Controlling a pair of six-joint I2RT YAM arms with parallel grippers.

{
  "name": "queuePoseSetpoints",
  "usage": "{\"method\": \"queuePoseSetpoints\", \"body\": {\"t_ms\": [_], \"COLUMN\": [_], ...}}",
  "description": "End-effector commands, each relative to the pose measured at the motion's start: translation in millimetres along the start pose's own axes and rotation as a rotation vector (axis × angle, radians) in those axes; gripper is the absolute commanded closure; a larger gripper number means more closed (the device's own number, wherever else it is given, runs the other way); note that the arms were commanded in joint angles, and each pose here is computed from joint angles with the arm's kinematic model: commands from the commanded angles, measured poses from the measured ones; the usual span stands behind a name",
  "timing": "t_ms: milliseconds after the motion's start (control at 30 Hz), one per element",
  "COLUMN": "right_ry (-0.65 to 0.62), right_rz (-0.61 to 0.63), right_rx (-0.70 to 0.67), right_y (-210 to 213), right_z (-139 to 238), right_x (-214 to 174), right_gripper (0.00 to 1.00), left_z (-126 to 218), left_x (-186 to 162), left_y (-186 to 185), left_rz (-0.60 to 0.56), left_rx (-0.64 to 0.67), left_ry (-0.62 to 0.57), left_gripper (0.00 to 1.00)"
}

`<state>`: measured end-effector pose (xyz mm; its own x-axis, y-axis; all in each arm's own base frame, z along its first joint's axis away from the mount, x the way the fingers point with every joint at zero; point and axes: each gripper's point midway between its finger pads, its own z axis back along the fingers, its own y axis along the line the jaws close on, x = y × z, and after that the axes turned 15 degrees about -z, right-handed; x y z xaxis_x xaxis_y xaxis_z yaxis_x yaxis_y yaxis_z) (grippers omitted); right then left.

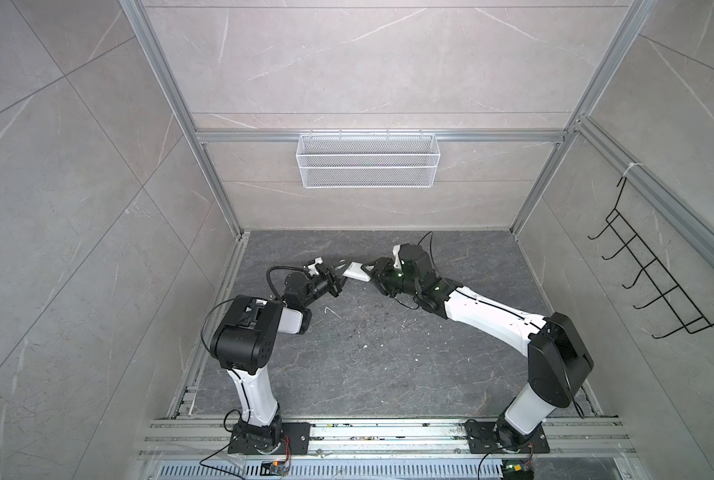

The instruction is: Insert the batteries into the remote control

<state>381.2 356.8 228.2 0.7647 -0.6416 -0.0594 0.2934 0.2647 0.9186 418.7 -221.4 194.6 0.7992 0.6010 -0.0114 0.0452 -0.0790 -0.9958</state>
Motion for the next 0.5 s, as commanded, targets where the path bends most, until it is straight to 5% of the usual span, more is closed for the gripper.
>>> {"method": "queuePoseSetpoints", "body": {"t_ms": [0, 467], "right_ry": [-0.002, -0.005], "right_rz": [-0.036, -0.058], "right_rx": [0.023, 0.003], "right_y": [-2, -18], "right_z": [-5, -11], "right_x": [2, 4], "right_gripper": [0.57, 0.78], "left_z": [0, -4], "left_x": [-7, -13], "left_y": [-32, -47], "left_rz": [-0.065, -0.060], "left_rx": [-0.089, -0.119], "left_ry": [0.014, 0.024], "left_gripper": [1.00, 1.00]}}
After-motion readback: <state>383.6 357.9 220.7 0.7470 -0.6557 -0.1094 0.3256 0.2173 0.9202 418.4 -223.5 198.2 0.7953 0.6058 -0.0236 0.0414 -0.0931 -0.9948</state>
